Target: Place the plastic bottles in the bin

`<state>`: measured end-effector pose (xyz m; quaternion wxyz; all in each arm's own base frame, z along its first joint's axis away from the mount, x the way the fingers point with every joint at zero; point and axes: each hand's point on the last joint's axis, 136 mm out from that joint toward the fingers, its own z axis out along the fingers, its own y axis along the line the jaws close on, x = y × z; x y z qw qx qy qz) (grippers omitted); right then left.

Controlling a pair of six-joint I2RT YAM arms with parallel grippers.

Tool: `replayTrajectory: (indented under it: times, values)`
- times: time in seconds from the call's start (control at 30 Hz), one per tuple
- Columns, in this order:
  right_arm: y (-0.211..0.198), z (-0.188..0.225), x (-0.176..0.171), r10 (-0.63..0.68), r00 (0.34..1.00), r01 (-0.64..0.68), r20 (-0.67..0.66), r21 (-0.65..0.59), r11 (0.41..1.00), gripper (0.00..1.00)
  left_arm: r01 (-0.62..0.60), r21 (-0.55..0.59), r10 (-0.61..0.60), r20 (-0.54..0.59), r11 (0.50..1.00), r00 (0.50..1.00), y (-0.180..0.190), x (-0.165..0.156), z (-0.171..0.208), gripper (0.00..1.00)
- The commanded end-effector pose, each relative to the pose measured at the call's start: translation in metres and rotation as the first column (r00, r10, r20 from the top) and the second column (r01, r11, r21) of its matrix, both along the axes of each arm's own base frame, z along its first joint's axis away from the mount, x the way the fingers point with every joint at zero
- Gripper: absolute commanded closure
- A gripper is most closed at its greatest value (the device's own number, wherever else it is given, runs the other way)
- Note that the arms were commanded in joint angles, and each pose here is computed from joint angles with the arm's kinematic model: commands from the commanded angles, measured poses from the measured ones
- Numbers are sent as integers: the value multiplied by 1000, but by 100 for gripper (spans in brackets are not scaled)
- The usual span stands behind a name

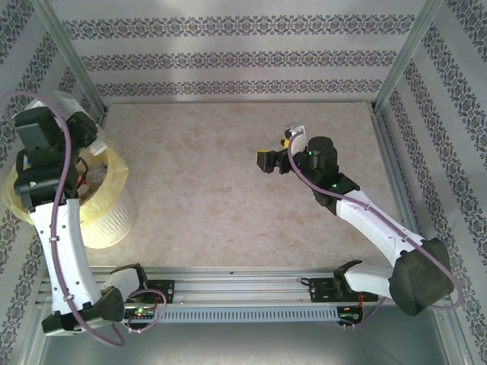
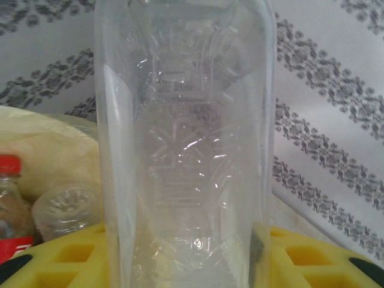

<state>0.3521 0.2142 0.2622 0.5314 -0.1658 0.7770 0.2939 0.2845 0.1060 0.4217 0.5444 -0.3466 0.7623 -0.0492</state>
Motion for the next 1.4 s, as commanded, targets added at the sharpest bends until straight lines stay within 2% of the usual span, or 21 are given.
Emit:
replayTrajectory:
  times: [0.0, 0.2, 0.33, 0.47, 0.53, 0.6, 0.67, 0.73, 0.83, 0.97, 1.2, 1.3, 1.37]
  values:
    - [6, 18, 3, 23, 998, -22, 62, -8, 1000, 2, 34, -101, -28, 56, 994, 998, 0, -13, 9, 51]
    - [8, 17, 7, 25, 998, -24, 62, -16, 1000, 2, 64, -331, -26, 119, 942, 993, 22, -12, -19, 52]
    - [12, 19, 10, 39, 998, -38, 57, -20, 999, 2, 62, -402, -3, 146, 914, 989, 32, -16, -32, 52]
    - [15, 23, 12, 49, 997, -48, 63, -16, 999, 2, 55, -435, -2, 123, 899, 992, 34, -19, -51, 51]
    - [16, 24, 13, 54, 997, -53, 60, -12, 999, 2, 15, -427, 26, 90, 904, 996, 39, -25, -57, 44]
    - [18, 24, 13, 62, 996, -61, 57, -11, 998, 2, -66, -397, 83, 25, 916, 996, 46, -37, -61, 22]
    - [19, 25, 12, 65, 996, -65, 57, -8, 998, 2, -148, -335, 146, -31, 931, 989, 54, -51, -57, 7]
    - [19, 25, 12, 65, 996, -65, 58, -9, 998, 2, -205, -272, 195, -65, 940, 979, 58, -63, -49, 1]
    - [19, 24, 13, 65, 996, -65, 55, -10, 998, 2, -215, -232, 207, -61, 948, 976, 57, -69, -34, 0]
    - [20, 24, 14, 67, 996, -66, 53, -9, 998, 2, -136, -245, 139, -8, 960, 990, 44, -60, -18, 0]
    - [23, 24, 14, 70, 997, -70, 43, -2, 998, 2, 91, -268, -85, 33, 959, 996, 9, -17, -22, 0]
    - [25, 26, 13, 72, 997, -72, 42, 4, 997, 2, 163, -234, -172, -19, 959, 985, -4, 2, -28, 0]
    - [25, 26, 11, 70, 997, -70, 41, 3, 998, 2, 101, -206, -120, -83, 973, 989, 6, 3, -38, 0]
